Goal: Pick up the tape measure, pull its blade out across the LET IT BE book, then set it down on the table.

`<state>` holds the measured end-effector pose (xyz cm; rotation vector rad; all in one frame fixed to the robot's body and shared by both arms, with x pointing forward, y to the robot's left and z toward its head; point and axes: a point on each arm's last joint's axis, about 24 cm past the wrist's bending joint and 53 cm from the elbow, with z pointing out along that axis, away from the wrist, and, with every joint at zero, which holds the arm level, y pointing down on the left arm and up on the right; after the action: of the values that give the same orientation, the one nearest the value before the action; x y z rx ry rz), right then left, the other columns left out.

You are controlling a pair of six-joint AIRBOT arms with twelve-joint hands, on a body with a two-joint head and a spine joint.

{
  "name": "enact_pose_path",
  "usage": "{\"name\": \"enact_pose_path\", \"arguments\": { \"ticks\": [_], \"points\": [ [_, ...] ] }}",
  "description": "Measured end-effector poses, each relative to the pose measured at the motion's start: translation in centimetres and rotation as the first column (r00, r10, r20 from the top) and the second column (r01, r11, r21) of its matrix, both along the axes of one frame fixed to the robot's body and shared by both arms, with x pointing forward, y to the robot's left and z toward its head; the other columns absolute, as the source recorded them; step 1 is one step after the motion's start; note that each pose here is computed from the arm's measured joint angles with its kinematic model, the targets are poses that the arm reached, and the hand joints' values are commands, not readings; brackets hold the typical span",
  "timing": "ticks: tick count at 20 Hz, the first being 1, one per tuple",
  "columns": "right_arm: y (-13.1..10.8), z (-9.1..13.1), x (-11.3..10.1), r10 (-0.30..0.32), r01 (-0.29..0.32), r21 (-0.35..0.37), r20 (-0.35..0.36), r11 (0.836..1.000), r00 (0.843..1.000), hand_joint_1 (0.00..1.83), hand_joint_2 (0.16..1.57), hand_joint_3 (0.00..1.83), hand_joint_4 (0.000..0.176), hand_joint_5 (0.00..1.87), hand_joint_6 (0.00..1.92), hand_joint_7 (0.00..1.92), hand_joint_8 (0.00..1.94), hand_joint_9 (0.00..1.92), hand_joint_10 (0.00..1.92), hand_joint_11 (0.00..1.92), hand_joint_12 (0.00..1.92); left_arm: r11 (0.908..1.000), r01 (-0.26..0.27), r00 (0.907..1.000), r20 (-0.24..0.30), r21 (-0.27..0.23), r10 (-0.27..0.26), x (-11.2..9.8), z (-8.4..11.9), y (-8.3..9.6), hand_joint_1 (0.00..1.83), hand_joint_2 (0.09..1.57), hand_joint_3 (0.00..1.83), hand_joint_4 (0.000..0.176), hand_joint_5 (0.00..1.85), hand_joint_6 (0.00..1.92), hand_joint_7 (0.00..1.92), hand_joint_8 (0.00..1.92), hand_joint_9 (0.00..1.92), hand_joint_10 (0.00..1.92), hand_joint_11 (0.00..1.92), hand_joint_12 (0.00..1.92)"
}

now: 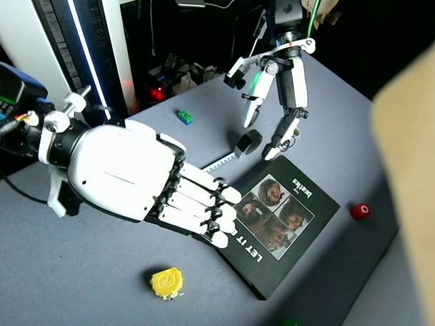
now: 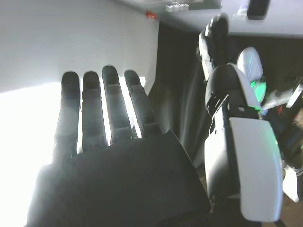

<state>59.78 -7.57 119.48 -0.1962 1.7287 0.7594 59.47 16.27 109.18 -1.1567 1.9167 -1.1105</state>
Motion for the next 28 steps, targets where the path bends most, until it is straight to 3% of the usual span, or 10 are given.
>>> {"name": "enact_pose_path", "arguments": {
  "ticks": [3, 6, 9, 11, 15, 19, 22, 25, 28],
  "points": [
    [0.4, 0.8, -0.3, 0.005, -0.006, 0.008, 0.037, 1.0, 0.999, 0.06, 1.14, 0.0, 0.0, 0.05, 0.0, 0.13, 0.0, 0.09, 0.0, 0.0, 0.39, 0.9966, 0.039, 0.9958, 0.08, 0.073, -0.045, -0.4, 0.7, -0.4, 1.25, 1.06, 0.0, 0.0, 0.71, 0.0, 0.68, 0.0, 0.57, 0.0, 0.31, 0.59],
    [1.3, 0.5, -1.4, 0.039, -0.04, 0.022, 0.02, 0.999, 0.999, 0.06, 1.14, 0.0, 0.0, 0.03, 0.0, 0.12, 0.0, 0.09, 0.0, 0.0, 0.39, 0.9837, 0.106, 0.9865, 0.109, 0.145, -0.122, -1.2, 0.2, -0.9, 1.23, 1.08, 0.01, 0.0, 0.67, 0.0, 0.66, 0.0, 0.57, 0.0, 0.32, 0.59],
    [1.6, 0.4, -1.6, 0.051, -0.052, 0.026, 0.011, 0.998, 0.999, 0.05, 1.14, 0.0, 0.0, 0.03, 0.0, 0.13, 0.0, 0.09, 0.0, 0.0, 0.39, 0.9747, 0.128, 0.9833, 0.104, 0.183, -0.149, -2.1, -0.6, -0.9, 1.21, 1.11, 0.01, 0.0, 0.64, 0.0, 0.65, 0.0, 0.56, 0.0, 0.33, 0.59],
    [1.6, 0.5, -1.6, 0.051, -0.051, 0.027, 0.011, 0.998, 0.999, 0.05, 1.14, 0.0, 0.0, 0.04, 0.0, 0.13, 0.0, 0.09, 0.0, 0.0, 0.38, 0.9756, 0.122, 0.9846, 0.101, 0.182, -0.142, -2.3, -1.1, -0.8, 1.21, 1.11, 0.01, 0.0, 0.63, 0.0, 0.64, 0.0, 0.55, 0.0, 0.31, 0.59],
    [2.4, 1.3, -2.2, 0.092, -0.094, 0.023, 0.057, 0.995, 0.994, 0.05, 1.15, 0.0, 0.0, 0.05, 0.01, 0.13, 0.0, 0.09, 0.0, 0.0, 0.38, 0.9908, 0.049, 0.9922, 0.108, 0.126, -0.063, -2.5, -2.0, 0.2, 1.22, 1.11, 0.0, 0.0, 0.65, 0.01, 0.65, 0.0, 0.55, 0.0, 0.3, 0.59],
    [2.4, 0.5, -2.3, 0.095, -0.096, 0.017, 0.036, 0.995, 0.995, 0.05, 1.15, 0.0, 0.0, 0.04, 0.0, 0.13, 0.0, 0.1, 0.0, 0.0, 0.38, 0.989, 0.04, 0.9874, 0.146, 0.143, -0.061, -1.9, -1.6, 0.7, 1.24, 1.08, 0.0, 0.0, 0.66, 0.0, 0.65, 0.0, 0.56, 0.0, 0.31, 0.59],
    [2.4, 0.8, -2.2, 0.083, -0.084, 0.035, 0.039, 0.996, 0.996, 0.05, 1.15, 0.0, 0.0, 0.04, 0.0, 0.13, 0.0, 0.09, 0.0, 0.0, 0.38, 0.9921, 0.033, 0.9909, 0.125, 0.121, -0.048, -2.1, -2.7, 0.8, 1.24, 1.08, 0.0, 0.0, 0.68, 0.01, 0.65, 0.0, 0.56, 0.0, 0.31, 0.59],
    [2.3, 0.0, -2.2, 0.066, -0.067, 0.051, 0.022, 0.996, 0.998, 0.05, 1.15, 0.0, 0.0, 0.05, 0.01, 0.14, 0.0, 0.1, 0.0, 0.0, 0.37, 0.9926, -0.003, 0.9918, 0.127, 0.121, -0.013, -1.7, -3.3, 2.1, 1.24, 1.08, 0.0, 0.0, 0.67, 0.01, 0.65, 0.0, 0.57, 0.01, 0.32, 0.6],
    [2.1, 0.9, -1.7, 0.05, -0.053, 0.067, 0.05, 0.996, 0.998, 0.05, 1.15, 0.0, 0.0, 0.06, 0.01, 0.14, 0.0, 0.1, 0.0, 0.0, 0.37, 0.993, -0.015, 0.9941, 0.109, 0.118, 0.002, -2.0, -3.9, 2.7, 1.24, 1.08, 0.0, 0.0, 0.71, 0.02, 0.66, 0.01, 0.57, 0.01, 0.34, 0.61]
  ]
}}
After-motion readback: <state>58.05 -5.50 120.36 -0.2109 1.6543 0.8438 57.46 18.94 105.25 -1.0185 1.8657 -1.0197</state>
